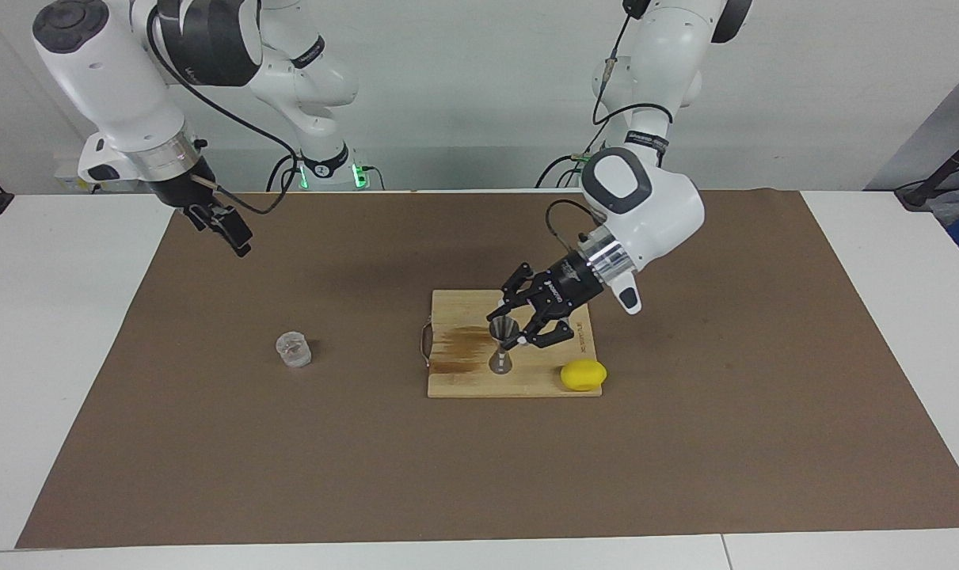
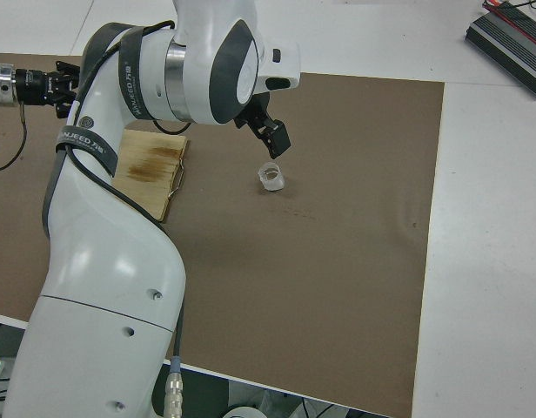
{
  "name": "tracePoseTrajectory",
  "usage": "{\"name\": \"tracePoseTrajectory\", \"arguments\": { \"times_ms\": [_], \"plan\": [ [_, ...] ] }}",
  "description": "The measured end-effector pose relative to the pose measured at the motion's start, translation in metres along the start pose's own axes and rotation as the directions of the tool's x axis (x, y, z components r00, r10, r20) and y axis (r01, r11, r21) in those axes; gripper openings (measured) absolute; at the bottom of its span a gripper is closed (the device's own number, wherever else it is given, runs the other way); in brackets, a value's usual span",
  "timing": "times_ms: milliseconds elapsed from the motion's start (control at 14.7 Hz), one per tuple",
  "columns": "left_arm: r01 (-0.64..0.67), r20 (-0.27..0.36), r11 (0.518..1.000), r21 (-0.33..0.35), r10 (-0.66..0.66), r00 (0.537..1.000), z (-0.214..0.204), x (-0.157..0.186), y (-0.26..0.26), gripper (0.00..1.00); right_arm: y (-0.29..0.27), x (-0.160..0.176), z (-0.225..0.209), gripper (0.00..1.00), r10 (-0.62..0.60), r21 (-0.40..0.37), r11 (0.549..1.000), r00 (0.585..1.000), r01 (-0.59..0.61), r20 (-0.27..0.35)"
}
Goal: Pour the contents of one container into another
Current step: 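Carry the metal cup with the left gripper onto the cutting board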
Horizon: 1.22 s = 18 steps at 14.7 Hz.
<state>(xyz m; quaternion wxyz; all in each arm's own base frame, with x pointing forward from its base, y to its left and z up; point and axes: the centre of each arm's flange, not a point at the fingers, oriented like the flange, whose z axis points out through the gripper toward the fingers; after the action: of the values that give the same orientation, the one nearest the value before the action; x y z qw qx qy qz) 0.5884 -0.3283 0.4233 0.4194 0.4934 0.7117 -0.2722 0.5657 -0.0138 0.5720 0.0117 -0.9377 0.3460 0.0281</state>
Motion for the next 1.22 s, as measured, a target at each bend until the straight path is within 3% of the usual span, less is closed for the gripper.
{"name": "tracePoseTrajectory", "arguments": {
  "times_ms": [136,340,1019,1222],
  "plan": [
    [0.012,-0.023,0.999,-0.048,-0.013,1.0,0.023,0.003,-0.025,0.51,0.0,0.01,0.01,1.0,0.103,0.028,0.994,0.994,-0.104,0.027],
    [0.011,-0.057,0.999,-0.043,-0.014,0.998,0.05,0.014,-0.051,0.51,0.009,0.031,0.033,1.0,0.242,0.062,0.966,0.963,-0.25,0.119],
    [-0.011,-0.118,1.0,-0.028,0.007,0.993,0.071,0.037,-0.074,0.51,0.036,0.117,0.151,1.0,0.508,0.092,0.823,0.798,-0.561,0.325],
    [-0.026,-0.123,0.999,-0.024,0.023,0.992,0.071,0.036,-0.074,0.51,0.036,0.127,0.185,1.0,0.561,0.071,0.769,0.724,-0.635,0.402]
  ]
}}
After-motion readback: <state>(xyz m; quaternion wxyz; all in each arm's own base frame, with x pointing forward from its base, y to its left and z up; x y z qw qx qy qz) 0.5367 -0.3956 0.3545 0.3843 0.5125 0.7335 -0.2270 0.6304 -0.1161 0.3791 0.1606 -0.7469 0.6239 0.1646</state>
